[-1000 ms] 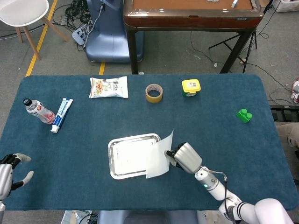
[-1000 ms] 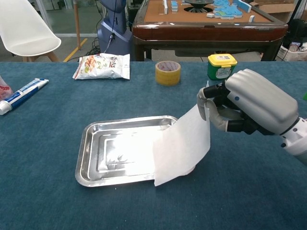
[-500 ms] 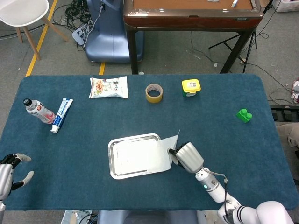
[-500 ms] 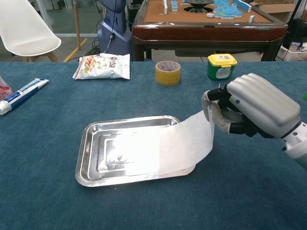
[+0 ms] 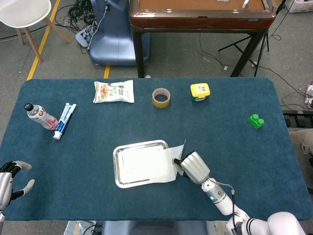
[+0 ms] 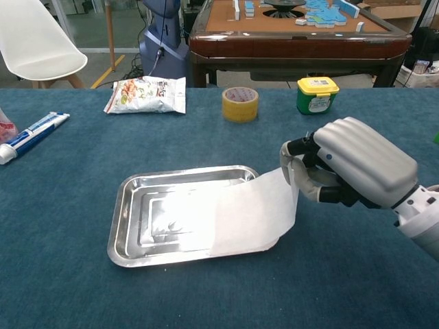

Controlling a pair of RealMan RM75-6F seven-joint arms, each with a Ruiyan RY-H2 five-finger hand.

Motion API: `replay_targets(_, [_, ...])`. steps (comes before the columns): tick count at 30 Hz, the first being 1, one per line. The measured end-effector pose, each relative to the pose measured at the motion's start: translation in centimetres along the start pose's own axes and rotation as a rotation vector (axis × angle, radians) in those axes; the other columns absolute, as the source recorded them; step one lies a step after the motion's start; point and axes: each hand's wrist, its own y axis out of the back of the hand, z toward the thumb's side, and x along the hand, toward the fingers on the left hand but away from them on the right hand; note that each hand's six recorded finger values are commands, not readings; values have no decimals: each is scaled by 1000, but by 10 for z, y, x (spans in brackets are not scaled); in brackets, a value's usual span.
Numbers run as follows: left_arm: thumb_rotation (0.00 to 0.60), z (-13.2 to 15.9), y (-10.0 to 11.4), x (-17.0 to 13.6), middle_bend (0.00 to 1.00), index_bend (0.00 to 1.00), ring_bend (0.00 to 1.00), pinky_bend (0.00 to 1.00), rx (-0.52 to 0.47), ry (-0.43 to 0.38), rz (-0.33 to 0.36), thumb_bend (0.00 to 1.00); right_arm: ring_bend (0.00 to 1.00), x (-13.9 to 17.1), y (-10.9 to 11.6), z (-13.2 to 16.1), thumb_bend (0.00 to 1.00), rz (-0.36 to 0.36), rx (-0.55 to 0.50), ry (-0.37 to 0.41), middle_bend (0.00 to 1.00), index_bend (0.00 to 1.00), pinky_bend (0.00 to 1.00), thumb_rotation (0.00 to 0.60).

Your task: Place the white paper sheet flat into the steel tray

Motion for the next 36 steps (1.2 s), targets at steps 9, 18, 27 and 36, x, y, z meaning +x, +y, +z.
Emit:
replay_targets(9, [600,0,0,0,409,428,310,459,0,0,-3,228,1000,0,-2,2,180,21,-3,2,1000,388,1000,600])
replay_targets(18, [600,0,0,0,409,427,310,459,-2,0,-4,228,1000,-2,-4,5,156,34,-2,6,1000,377,1000,600])
replay_targets(27, [600,0,2,0,409,427,310,459,-4,3,2,228,1000,-2,-5,6,602,113,19,25,1000,380,1000,600])
replay_targets(36, [600,-1,0,0,409,427,310,459,-3,4,-4,228,1000,-7,-6,14,992,283,75,31,1000,380,1000,600])
